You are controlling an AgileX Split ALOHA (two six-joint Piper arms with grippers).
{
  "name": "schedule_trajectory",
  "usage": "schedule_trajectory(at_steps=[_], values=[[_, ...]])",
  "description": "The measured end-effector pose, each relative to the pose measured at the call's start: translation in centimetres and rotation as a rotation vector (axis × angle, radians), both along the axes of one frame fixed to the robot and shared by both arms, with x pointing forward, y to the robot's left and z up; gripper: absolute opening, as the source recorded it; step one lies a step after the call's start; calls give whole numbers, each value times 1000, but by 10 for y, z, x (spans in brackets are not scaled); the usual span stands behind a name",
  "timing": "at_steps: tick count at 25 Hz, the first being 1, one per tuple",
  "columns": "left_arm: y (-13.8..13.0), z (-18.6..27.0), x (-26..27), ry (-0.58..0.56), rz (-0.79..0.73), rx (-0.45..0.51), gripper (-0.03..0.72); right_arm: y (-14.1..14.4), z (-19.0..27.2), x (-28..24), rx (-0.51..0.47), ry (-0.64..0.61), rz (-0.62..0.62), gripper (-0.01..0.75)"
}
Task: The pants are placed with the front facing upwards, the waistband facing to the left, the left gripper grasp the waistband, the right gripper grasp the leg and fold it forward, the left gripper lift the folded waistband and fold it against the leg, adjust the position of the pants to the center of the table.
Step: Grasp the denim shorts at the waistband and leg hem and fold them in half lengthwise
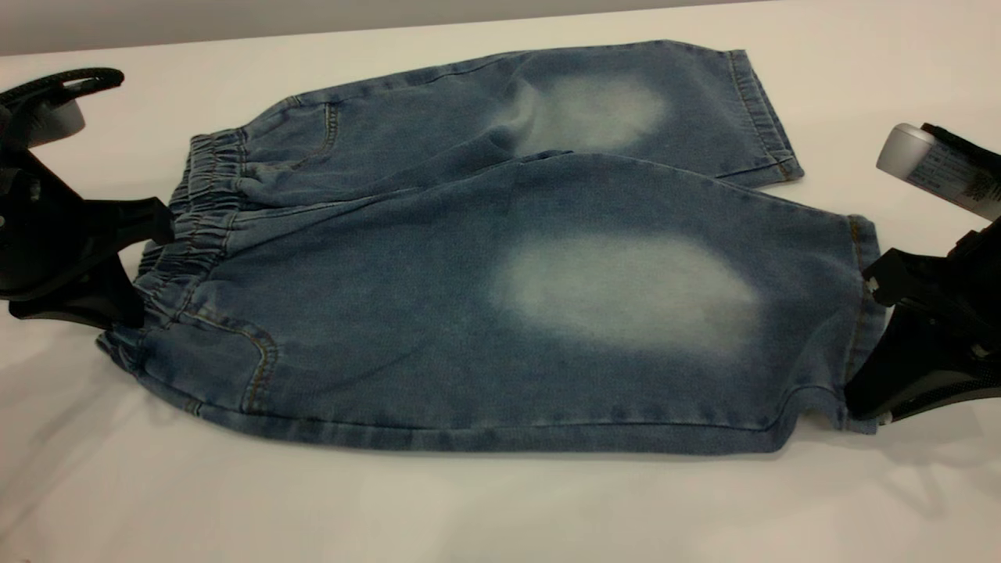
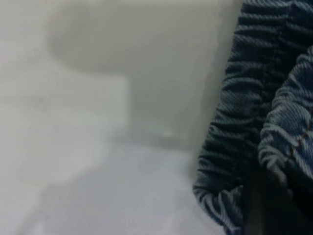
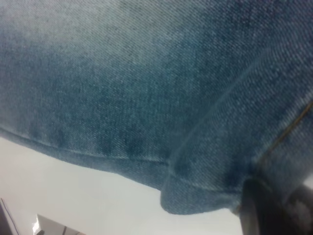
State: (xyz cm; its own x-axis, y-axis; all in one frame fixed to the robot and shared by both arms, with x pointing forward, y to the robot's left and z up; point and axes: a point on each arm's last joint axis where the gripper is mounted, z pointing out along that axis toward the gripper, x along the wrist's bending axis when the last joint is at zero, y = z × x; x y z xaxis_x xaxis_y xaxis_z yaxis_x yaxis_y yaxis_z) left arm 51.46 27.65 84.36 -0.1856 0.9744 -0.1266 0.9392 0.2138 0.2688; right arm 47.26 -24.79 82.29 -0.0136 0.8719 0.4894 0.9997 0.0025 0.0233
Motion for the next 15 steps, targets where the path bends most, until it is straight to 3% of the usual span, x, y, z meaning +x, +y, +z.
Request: schedule_trajectory(at_steps=[9,15], values=[[0,3,1,-13,-21,5,60,8,9,5,101,1,28,12],[-1,25,3,-78,-27,-2,60,4,24,11,48,-93,16,12]])
